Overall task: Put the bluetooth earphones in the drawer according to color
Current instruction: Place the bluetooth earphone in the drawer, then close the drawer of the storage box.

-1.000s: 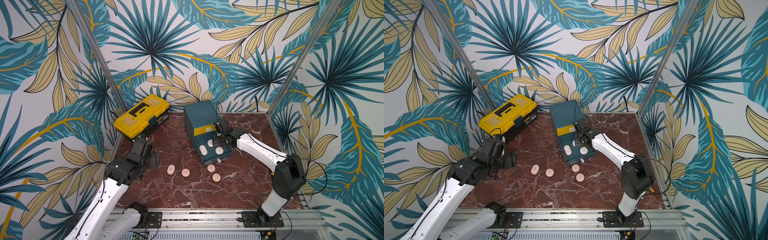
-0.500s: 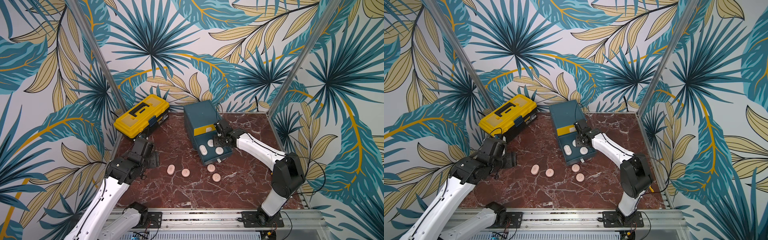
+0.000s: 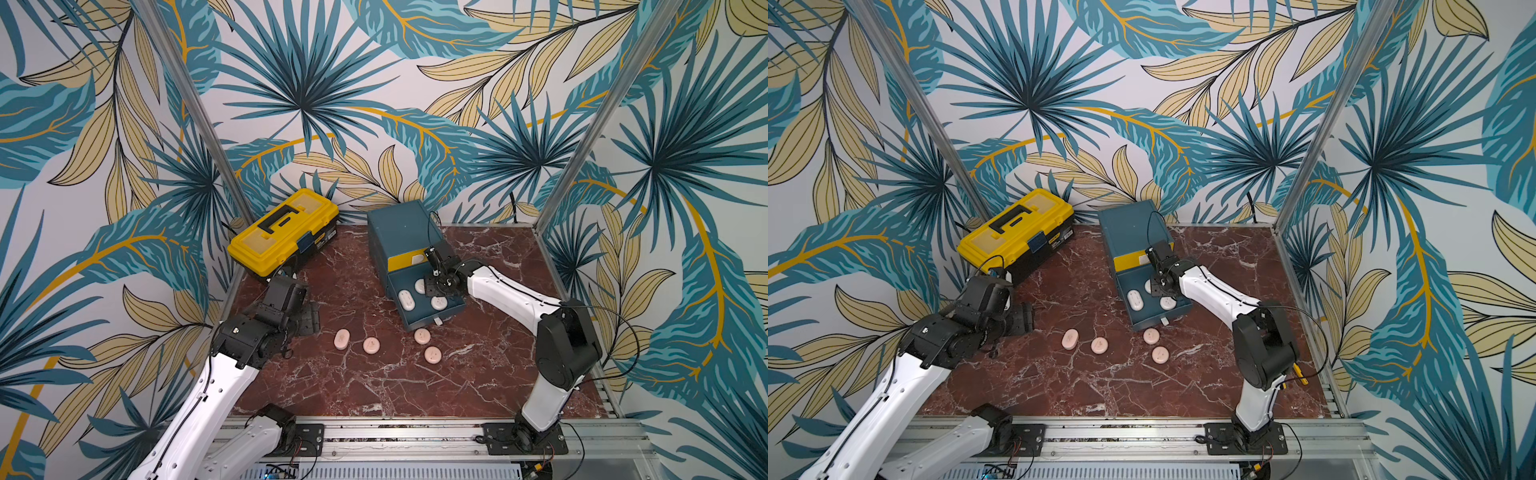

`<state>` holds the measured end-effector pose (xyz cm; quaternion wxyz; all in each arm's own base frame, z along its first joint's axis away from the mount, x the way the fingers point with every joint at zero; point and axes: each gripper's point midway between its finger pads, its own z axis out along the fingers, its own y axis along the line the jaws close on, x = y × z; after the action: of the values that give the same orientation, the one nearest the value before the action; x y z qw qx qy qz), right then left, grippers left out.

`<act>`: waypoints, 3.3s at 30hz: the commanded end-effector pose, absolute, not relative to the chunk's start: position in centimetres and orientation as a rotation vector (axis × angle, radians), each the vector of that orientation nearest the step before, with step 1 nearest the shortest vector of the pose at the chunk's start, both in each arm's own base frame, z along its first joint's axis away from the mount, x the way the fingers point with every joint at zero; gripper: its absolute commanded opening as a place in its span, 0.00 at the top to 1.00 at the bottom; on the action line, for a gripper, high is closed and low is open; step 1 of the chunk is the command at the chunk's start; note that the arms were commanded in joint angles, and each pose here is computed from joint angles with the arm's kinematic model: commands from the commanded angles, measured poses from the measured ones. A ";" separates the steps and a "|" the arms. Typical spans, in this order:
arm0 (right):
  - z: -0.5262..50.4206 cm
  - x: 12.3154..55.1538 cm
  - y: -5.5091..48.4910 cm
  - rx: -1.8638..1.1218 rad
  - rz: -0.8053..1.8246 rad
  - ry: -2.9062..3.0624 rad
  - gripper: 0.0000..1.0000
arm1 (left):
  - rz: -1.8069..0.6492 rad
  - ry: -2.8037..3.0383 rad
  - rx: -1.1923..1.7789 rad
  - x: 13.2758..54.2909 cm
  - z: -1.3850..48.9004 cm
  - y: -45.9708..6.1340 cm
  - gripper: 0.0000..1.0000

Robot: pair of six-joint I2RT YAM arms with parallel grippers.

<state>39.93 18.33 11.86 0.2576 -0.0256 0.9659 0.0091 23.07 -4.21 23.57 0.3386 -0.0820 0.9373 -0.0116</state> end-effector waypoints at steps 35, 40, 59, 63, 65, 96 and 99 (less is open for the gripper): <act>20.5 28.7 18.6 0.169 0.692 2.276 0.96 | -0.524 2.115 0.326 38.3 38.1 -23.3 0.90; 17.4 26.9 18.8 0.190 0.711 2.335 0.97 | -0.645 2.150 0.381 44.5 36.6 -28.9 1.00; 11.9 29.1 20.6 0.216 0.672 2.411 0.97 | -0.558 2.450 0.301 50.5 23.6 -30.6 1.00; 12.1 30.4 20.9 0.199 0.630 2.404 0.97 | -0.546 2.485 0.305 50.3 22.6 -30.1 1.00; 12.4 31.1 21.1 0.193 0.612 2.395 0.97 | -0.542 2.498 0.310 50.1 22.3 -30.0 1.00; 15.2 44.5 24.1 0.317 0.541 2.176 0.96 | -0.485 2.650 0.356 48.5 16.9 -29.5 1.00; 14.9 45.2 24.5 0.331 0.552 2.159 0.96 | -0.483 2.653 0.364 48.4 16.8 -29.5 1.00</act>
<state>43.62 24.20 13.82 0.4043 0.1153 0.8830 0.2087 51.27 -31.24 24.76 0.3298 0.1330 0.9064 -0.2279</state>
